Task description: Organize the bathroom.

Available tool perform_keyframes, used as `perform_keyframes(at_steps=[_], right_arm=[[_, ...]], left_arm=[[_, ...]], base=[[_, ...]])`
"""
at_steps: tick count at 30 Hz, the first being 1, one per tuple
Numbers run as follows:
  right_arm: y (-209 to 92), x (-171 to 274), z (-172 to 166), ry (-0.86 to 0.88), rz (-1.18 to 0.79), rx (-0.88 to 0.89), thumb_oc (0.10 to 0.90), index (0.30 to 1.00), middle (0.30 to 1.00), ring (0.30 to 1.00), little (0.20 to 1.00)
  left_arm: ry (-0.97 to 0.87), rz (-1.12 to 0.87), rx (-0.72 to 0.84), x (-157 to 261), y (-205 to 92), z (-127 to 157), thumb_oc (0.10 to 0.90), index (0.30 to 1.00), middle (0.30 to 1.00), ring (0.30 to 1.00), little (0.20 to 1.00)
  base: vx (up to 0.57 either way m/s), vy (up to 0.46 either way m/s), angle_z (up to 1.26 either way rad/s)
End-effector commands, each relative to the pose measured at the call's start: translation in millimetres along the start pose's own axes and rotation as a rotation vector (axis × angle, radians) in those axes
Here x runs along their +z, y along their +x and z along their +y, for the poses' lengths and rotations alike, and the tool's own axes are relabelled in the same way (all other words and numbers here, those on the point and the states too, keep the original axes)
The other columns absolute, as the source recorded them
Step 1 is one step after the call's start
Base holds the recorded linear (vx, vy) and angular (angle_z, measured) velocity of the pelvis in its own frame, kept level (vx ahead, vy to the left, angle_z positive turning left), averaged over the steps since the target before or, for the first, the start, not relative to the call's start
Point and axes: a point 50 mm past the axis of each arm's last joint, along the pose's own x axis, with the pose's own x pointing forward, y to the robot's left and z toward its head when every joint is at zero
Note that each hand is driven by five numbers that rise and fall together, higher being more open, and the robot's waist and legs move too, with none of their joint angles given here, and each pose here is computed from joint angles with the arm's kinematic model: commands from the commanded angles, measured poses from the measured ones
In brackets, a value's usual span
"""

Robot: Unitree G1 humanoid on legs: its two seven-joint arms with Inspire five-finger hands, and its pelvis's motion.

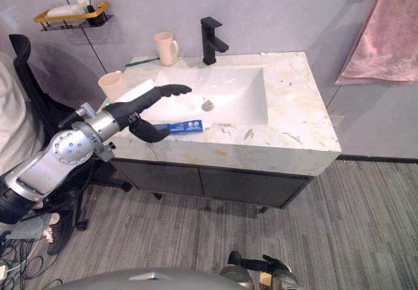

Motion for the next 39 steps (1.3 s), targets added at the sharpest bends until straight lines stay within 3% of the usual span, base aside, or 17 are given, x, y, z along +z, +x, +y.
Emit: perform_keyframes(at_steps=[1, 39], right_arm=[[1.0, 9.1, -3.5, -0.045, -0.013, -0.007, 0.800, 0.900, 0.900, 0.900, 0.900], [-0.4, 0.4, -11.8, -0.006, -0.012, -0.039, 0.800, 0.900, 0.900, 0.900, 0.900]], left_arm=[[0.132, -0.061, 0.202, 19.8, 11.0, 59.8, 0.800, 0.900, 0.900, 0.900, 0.900], [0.165, 0.128, 0.231, -18.5, 25.8, 32.3, 0.800, 0.900, 0.900, 0.900, 0.900]], base=[[0.00, 0.000, 0.00], [0.02, 0.003, -0.02]])
